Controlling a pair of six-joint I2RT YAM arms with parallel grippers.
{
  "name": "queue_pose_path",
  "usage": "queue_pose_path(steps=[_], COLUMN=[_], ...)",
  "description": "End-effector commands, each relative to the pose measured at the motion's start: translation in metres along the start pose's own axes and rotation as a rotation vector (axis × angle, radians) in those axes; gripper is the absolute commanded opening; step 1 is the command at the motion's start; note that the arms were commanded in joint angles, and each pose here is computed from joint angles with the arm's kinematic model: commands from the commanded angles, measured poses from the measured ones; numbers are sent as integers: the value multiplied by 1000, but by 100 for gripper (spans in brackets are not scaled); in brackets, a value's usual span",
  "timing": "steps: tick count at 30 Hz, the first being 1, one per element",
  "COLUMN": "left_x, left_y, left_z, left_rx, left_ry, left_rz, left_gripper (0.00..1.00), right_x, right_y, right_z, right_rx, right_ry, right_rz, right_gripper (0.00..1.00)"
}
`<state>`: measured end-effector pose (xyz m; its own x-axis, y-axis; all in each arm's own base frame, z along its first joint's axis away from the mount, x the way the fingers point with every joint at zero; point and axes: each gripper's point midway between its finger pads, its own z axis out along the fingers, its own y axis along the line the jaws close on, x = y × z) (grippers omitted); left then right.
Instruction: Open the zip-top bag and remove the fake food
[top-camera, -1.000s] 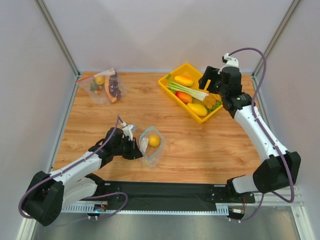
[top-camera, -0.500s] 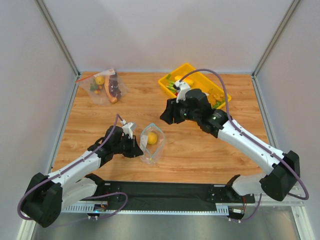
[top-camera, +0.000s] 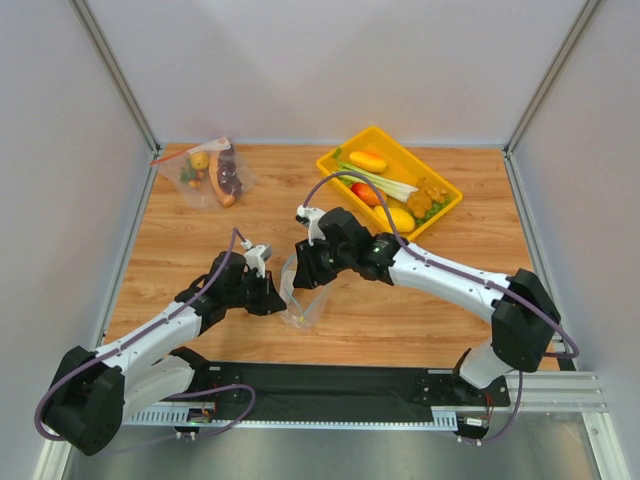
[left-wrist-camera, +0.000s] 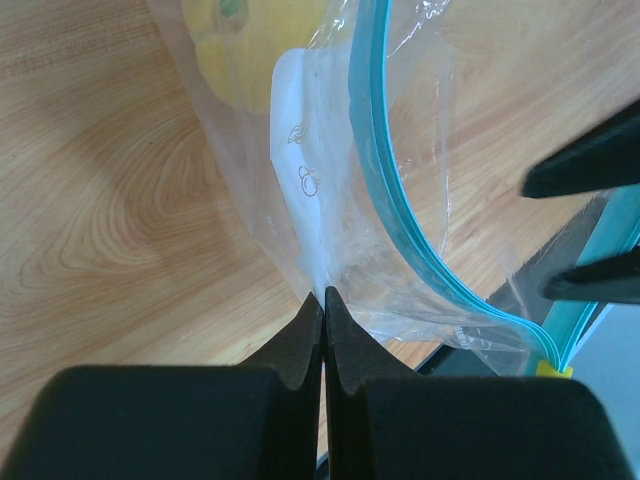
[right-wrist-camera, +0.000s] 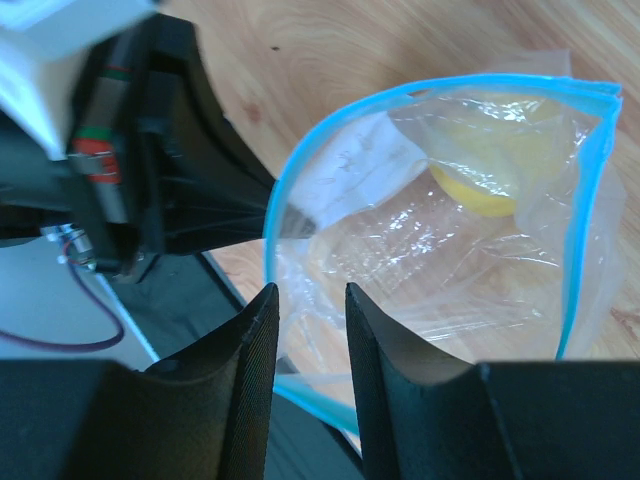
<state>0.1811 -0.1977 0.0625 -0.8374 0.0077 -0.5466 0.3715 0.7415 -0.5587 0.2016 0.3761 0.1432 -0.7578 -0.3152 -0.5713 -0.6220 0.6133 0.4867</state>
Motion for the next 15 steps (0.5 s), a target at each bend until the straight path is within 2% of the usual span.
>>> queue_pose_path(steps=[1,9,15], left_x=[-14,-15,-13], left_y=[-9,-16,-29], left_z=[-4,-3,-2], left_rx=[21,61,116], left_ry=[-37,-38,-38], left_rz=[37,57,95], left_gripper=[0,0,0], right_x=[7,11,7], right_y=[-11,-55,-67], right_z=[13,37,55], right_rx=[68,248,259], right_ry=[21,-3,-78], right_rz=[-6,-30,-13], right_gripper=[34,38,47])
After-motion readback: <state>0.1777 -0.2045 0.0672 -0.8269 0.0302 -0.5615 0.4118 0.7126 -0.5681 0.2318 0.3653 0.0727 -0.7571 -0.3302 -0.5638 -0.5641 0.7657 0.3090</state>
